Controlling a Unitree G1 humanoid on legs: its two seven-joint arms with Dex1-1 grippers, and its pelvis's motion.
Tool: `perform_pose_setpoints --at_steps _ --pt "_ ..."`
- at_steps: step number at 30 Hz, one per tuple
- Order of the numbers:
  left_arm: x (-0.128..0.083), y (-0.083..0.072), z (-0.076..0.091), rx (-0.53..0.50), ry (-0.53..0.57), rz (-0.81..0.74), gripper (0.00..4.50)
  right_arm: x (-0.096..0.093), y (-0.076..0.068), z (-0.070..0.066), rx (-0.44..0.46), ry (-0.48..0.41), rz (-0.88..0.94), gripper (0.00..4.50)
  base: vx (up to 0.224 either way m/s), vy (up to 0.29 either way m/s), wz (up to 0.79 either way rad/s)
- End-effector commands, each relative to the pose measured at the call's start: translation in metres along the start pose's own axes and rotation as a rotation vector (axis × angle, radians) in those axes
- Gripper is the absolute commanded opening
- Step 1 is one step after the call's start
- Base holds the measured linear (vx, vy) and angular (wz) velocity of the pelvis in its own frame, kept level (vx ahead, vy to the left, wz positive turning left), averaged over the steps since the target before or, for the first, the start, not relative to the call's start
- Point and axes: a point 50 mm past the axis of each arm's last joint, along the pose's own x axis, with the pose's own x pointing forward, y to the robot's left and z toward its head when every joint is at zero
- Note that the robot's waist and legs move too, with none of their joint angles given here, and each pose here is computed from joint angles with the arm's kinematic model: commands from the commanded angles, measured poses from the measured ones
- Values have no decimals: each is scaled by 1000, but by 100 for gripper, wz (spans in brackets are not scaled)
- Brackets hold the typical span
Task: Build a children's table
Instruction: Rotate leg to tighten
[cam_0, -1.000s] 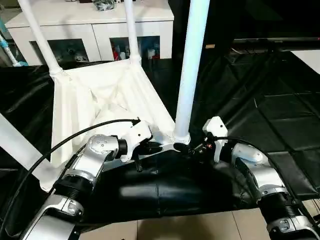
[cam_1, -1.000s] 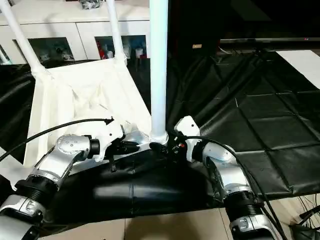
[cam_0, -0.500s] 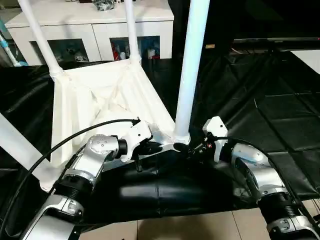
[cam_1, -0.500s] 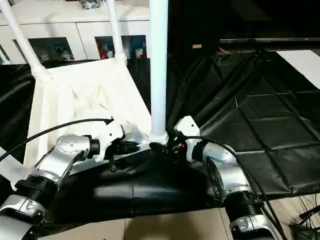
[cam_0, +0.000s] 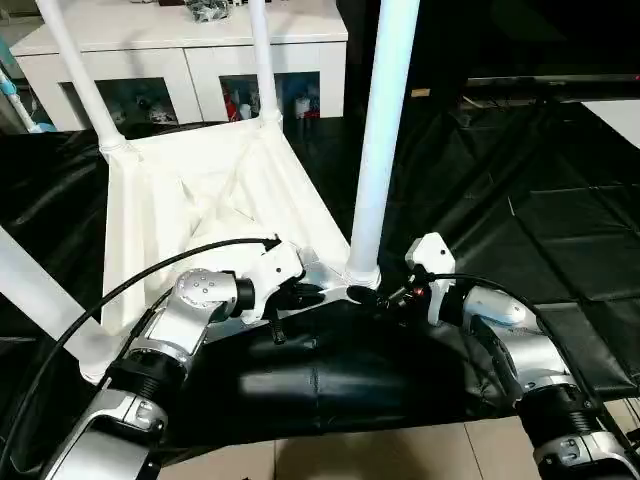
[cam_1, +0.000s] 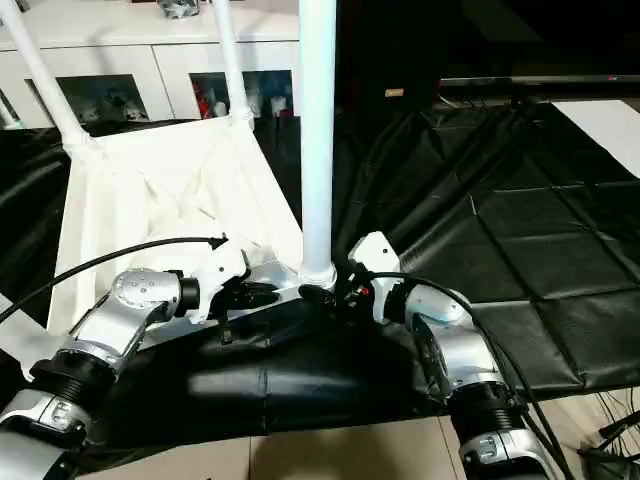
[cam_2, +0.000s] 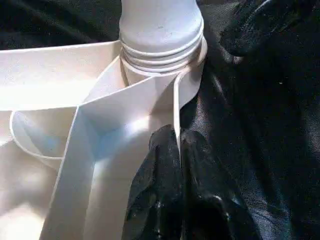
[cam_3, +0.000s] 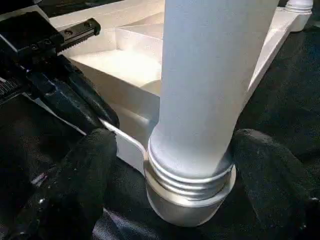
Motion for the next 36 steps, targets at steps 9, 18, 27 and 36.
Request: perform_pose_setpoints --at_steps 9,18,27,36 --pt "6 -12 -18 -48 55 -42 0 6 10 -5 7 28 55 386 0 0 0" --pt "6 -12 -18 -48 55 -42 0 6 10 -5 7 28 55 386 0 0 0" --pt "6 -12 -18 -48 55 -42 0 6 10 -5 7 28 55 386 0 0 0" --pt "6 -12 -18 -48 55 -42 0 6 10 -5 7 28 55 386 0 0 0"
